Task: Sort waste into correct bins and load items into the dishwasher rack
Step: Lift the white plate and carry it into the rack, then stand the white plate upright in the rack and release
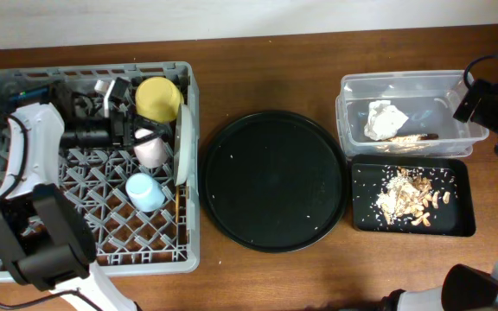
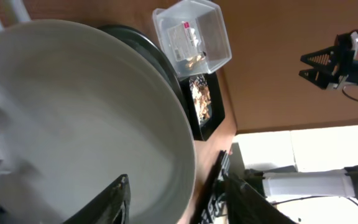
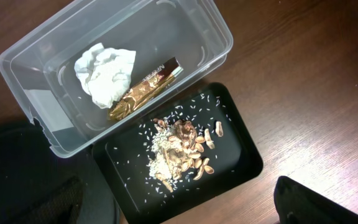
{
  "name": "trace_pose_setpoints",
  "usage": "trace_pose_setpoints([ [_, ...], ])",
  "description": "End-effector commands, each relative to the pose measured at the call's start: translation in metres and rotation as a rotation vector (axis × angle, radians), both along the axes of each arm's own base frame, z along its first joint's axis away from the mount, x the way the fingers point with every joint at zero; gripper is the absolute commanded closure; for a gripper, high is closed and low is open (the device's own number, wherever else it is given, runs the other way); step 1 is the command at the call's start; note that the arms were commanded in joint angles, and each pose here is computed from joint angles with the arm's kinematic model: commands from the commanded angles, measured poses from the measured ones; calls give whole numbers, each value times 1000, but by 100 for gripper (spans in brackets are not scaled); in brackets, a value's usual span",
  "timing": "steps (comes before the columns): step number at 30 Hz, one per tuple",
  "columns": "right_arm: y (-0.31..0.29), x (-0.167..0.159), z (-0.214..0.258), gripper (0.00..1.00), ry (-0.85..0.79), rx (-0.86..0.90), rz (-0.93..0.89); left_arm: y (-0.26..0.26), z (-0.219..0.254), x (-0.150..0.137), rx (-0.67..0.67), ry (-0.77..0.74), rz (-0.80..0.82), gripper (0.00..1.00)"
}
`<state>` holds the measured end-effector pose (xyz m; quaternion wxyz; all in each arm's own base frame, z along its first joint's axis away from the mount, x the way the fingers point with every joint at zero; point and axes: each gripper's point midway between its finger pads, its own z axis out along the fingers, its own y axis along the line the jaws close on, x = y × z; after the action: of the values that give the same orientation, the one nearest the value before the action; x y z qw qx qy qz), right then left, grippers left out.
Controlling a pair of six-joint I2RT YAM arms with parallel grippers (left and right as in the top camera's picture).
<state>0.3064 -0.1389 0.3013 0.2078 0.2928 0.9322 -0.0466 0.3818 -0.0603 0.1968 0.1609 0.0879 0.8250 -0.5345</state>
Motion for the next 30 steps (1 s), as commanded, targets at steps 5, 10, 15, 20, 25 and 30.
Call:
trace_pose_setpoints([
  [5, -3, 0, 1, 1, 3, -14, 0, 34, 11, -4, -57, 70, 114, 47],
  [10, -3, 0, 1, 1, 3, -14, 0, -30, 46, -17, -6, -74, -46, 100],
  [15, -3, 0, 1, 1, 3, -14, 0, -60, 46, 3, 391, -51, 118, 100],
  [20, -3, 0, 1, 1, 3, -14, 0, -98, 1, -1, 899, -64, 231, 100],
  [25, -3, 0, 1, 1, 3, -14, 0, -88, -9, -1, 1093, -90, 309, 100],
  [30, -3, 0, 1, 1, 3, -14, 0, -19, -9, 12, 1193, -12, 456, 100],
])
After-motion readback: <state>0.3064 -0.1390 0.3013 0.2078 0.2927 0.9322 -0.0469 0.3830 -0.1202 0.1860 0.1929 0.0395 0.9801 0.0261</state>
